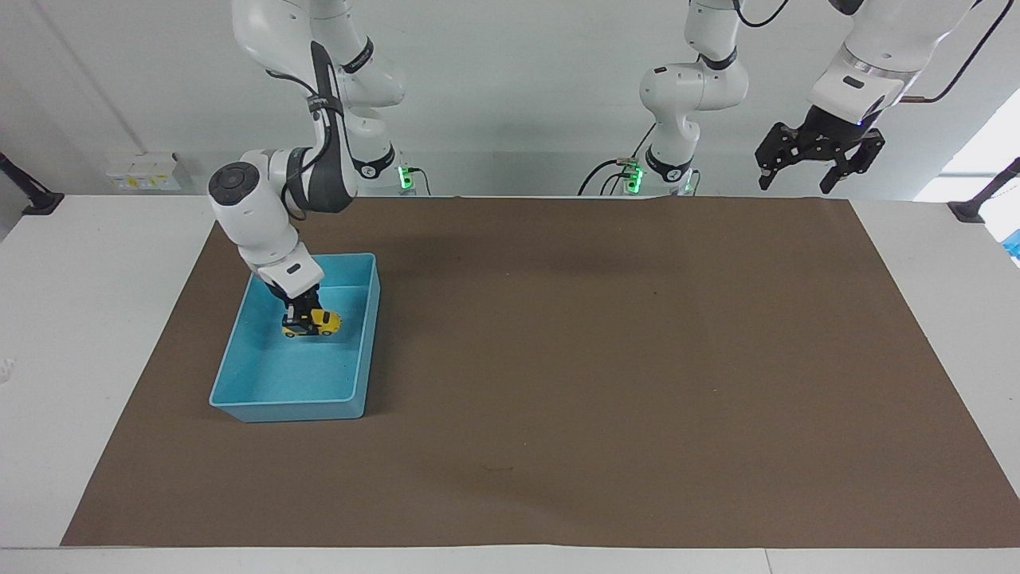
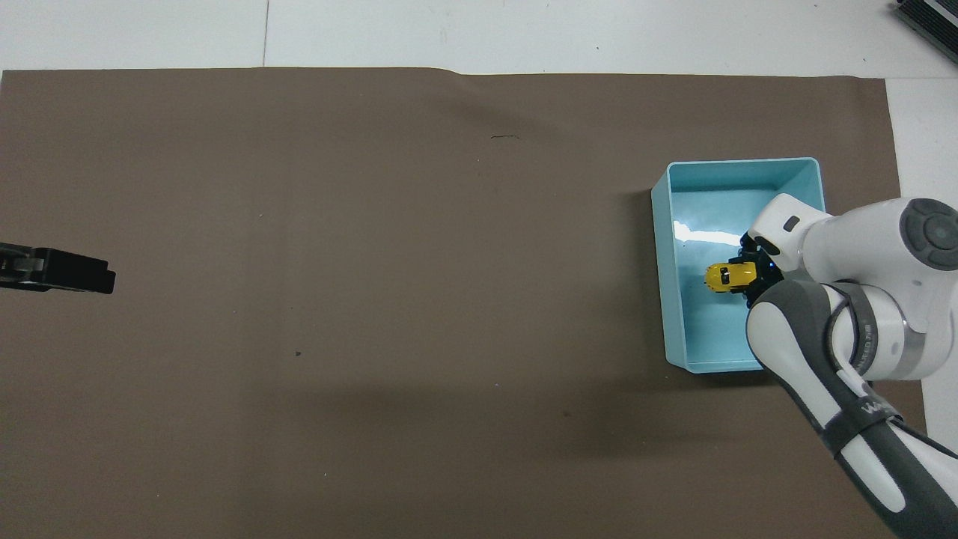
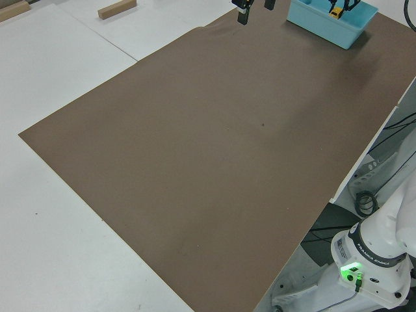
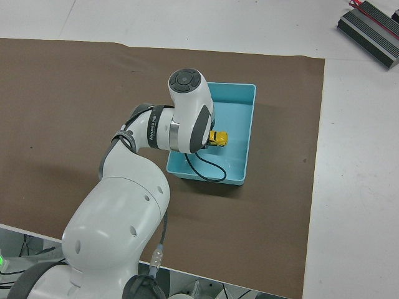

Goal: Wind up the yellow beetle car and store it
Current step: 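Lower the car into the blue box and open the right gripper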

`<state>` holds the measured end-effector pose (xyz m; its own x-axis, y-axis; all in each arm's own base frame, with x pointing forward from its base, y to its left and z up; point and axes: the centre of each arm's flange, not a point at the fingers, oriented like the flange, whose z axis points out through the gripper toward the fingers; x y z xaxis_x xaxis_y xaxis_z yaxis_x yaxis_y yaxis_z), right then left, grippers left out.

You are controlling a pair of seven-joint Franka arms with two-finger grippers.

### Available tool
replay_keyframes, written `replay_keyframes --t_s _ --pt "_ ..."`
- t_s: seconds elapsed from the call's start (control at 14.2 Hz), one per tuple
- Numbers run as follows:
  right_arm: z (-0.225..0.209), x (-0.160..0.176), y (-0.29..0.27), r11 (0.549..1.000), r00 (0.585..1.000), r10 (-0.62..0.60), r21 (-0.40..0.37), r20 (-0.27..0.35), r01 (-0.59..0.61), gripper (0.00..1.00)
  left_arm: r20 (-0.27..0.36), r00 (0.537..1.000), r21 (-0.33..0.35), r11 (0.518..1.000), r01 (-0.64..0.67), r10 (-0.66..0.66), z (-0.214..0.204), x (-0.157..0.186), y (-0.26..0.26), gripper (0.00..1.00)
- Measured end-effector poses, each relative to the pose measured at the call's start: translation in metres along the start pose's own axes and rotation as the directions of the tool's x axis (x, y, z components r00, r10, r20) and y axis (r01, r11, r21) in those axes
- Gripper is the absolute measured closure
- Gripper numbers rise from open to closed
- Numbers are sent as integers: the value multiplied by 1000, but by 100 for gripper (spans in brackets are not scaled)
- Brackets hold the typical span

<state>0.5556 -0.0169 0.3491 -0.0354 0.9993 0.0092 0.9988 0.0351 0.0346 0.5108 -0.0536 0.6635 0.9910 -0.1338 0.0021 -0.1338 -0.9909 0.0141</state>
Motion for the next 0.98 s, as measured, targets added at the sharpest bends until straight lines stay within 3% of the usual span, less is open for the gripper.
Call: replay_keyframes --t_s 0.98 --pt "24 -4 -2 1000 1000 -25 1 0 25 55 0 1000 0 1000 0 0 0 0 0 0"
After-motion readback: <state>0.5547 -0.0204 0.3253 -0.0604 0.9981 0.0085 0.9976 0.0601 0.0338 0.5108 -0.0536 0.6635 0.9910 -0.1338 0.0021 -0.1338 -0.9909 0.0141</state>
